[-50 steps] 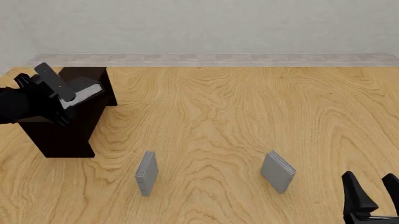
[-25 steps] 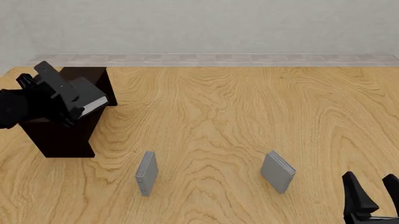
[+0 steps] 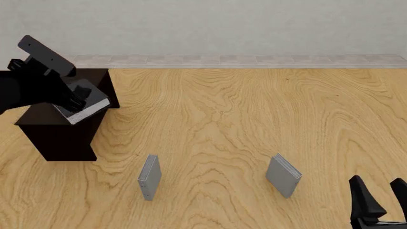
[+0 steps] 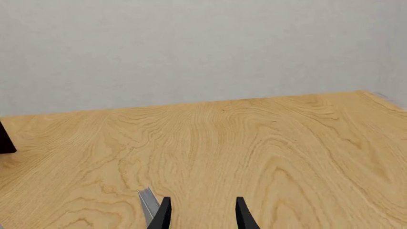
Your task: Pick up the book in the middle and place it on the cabinet shelf.
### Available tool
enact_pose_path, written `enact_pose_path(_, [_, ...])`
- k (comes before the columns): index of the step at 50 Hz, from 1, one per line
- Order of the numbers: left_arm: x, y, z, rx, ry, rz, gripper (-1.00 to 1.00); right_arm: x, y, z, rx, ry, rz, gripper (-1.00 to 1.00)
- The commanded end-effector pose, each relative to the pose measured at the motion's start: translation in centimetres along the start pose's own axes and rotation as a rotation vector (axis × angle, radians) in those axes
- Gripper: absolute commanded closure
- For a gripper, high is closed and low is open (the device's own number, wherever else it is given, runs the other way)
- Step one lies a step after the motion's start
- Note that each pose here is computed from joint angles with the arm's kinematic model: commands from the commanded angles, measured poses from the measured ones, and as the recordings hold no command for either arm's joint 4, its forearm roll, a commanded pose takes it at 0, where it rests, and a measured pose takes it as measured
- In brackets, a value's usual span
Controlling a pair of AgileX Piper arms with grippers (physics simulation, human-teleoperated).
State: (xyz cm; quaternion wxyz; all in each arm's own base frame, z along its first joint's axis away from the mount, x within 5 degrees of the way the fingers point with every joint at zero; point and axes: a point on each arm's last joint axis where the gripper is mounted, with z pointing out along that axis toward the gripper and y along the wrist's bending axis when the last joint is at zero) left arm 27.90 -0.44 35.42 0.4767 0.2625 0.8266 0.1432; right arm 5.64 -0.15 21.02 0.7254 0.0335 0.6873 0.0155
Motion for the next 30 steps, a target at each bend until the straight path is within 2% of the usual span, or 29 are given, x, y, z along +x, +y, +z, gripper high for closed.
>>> enact_pose_path(1, [-1.9, -0.1, -2.2, -0.005, -0.086, -0.172, -1.00, 0.0, 0.0, 0.0, 0.000, -0.001, 0.000, -1.00])
enact_pose_path(4, [-2.1, -0.2, -3.4, -0.009, -0.126, -0.240, -1.00, 0.0, 0.0, 0.0, 0.000, -0.001, 0.001, -1.00])
enact_pose_path(7, [-1.8, -0.2, -4.0, -0.030, -0.150, -0.229, -1.00, 0.0, 0.0, 0.0, 0.000, -0.001, 0.000, -1.00])
enact_pose_path(13, [-0.8, -1.3, -5.8, -0.036, -0.220, -0.305, -1.00, 0.0, 0.0, 0.0, 0.001, -0.002, 0.000, -1.00])
enact_pose_path(20, [0.6, -2.4, -7.1, -0.031, -0.257, -0.357, -1.00, 0.0, 0.0, 0.0, 0.001, 0.000, 0.000, -1.00])
enact_pose_path(21, [0.6, -2.2, -8.2, -0.040, -0.280, -0.385, -1.00, 0.0, 0.0, 0.0, 0.000, -0.001, 0.000, -1.00])
enact_pose_path(24, [0.9, -2.1, -9.1, -0.061, -0.298, -0.380, -1.00, 0.0, 0.0, 0.0, 0.000, -0.001, 0.001, -1.00])
enact_pose_path(28, [2.1, -2.6, -11.7, -0.083, -0.358, -0.402, -1.00, 0.0, 0.0, 0.0, 0.000, -0.003, -0.002, -1.00])
enact_pose_path(29, [2.5, -3.2, -13.1, -0.073, -0.409, -0.398, -1.00, 0.0, 0.0, 0.0, 0.000, -0.003, -0.002, -1.00])
enact_pose_path(30, [2.6, -3.4, -14.2, -0.067, -0.443, -0.426, -1.00, 0.0, 0.0, 0.0, 0.000, -0.003, -0.003, -1.00])
